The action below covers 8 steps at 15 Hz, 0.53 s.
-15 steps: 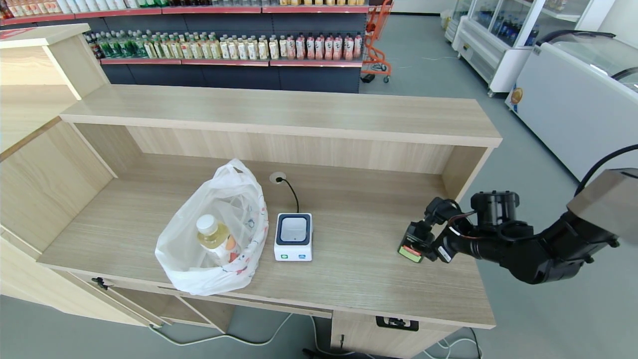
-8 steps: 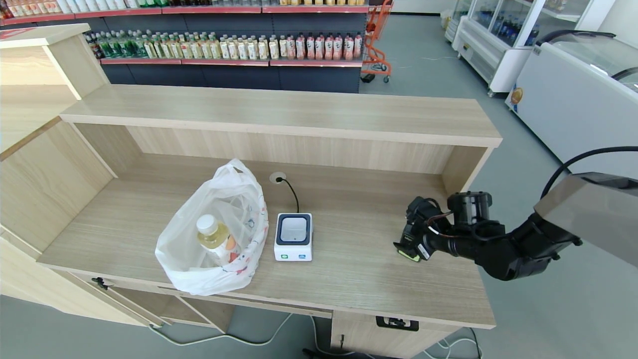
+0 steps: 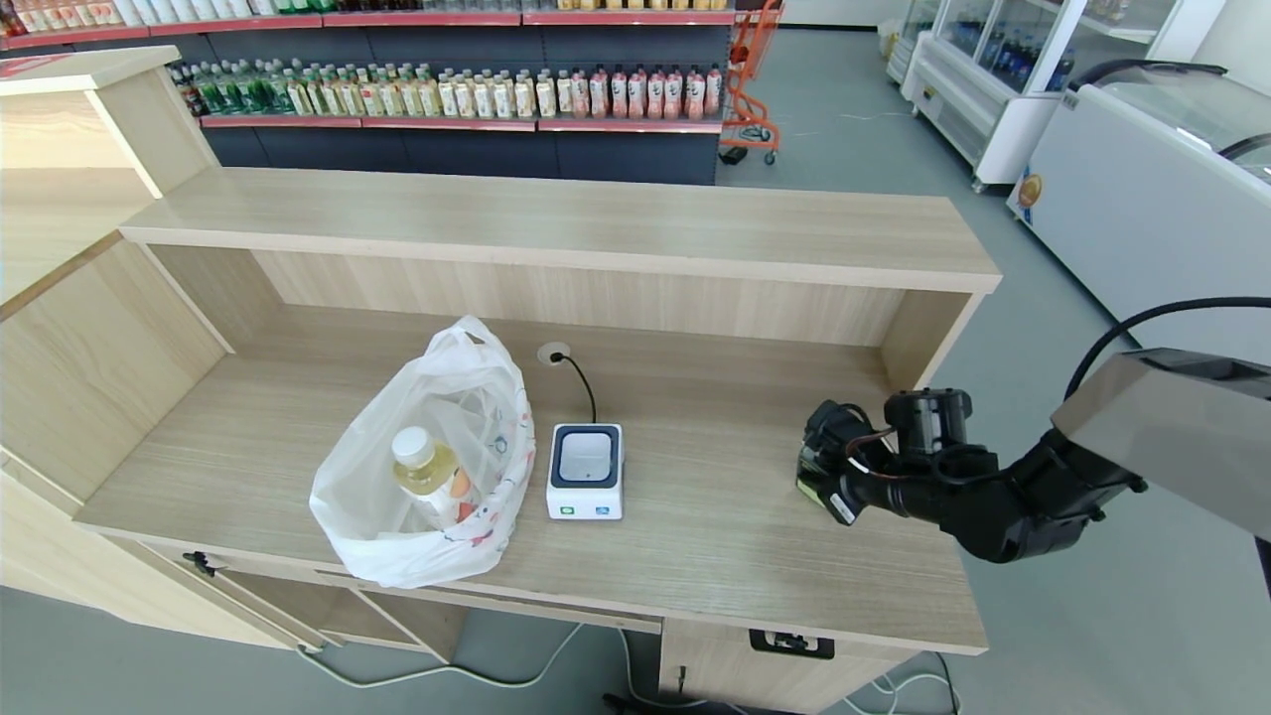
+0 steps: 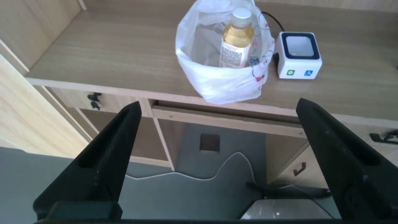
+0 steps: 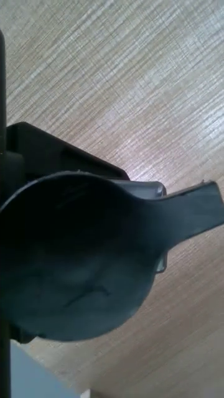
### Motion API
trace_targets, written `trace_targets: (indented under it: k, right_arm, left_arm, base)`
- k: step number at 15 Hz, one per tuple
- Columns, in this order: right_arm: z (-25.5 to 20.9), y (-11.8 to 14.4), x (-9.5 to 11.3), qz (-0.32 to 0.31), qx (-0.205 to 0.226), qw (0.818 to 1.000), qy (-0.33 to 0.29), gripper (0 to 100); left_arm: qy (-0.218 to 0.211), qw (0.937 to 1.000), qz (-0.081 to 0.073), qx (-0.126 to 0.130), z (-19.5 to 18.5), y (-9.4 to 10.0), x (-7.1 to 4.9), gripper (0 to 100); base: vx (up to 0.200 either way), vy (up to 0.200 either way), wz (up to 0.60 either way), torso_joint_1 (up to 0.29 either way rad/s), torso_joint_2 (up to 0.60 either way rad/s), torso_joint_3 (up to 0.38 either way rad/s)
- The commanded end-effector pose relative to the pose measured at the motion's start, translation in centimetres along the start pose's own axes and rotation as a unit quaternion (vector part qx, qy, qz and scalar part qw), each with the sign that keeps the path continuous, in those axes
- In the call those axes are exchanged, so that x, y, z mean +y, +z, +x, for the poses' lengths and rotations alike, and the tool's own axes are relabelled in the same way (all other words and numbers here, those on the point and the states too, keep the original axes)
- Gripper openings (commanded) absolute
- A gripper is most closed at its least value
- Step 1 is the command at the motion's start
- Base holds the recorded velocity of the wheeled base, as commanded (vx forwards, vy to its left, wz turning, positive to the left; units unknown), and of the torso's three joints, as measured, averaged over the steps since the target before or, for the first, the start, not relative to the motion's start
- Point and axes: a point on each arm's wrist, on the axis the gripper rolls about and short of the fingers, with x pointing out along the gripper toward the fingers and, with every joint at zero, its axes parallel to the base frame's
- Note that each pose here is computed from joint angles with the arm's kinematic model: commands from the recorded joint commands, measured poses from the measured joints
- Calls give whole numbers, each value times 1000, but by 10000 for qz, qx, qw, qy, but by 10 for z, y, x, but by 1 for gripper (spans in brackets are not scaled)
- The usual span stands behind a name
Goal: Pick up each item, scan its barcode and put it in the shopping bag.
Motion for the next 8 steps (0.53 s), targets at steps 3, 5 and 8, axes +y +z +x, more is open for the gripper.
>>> trace_targets:
  k: [3, 5, 8]
  right_arm:
    - [-44, 18, -23, -151, -233, 9988, -399, 0]
    - [-95, 35, -43, -181, -488, 9948, -872, 0]
    - [-197, 42, -48, -1000, -635, 9785, -1689, 0]
  left_arm:
    - [0, 10000, -7, -2, 0, 0, 0, 100]
    - [0, 10000, -7, -2, 0, 0, 0, 100]
    - [0, 10000, 1, -2, 0, 0, 0, 100]
  base:
    - [0, 0, 0, 0, 0, 0]
    - [0, 0, 0, 0, 0, 0]
    - [0, 0, 0, 0, 0, 0]
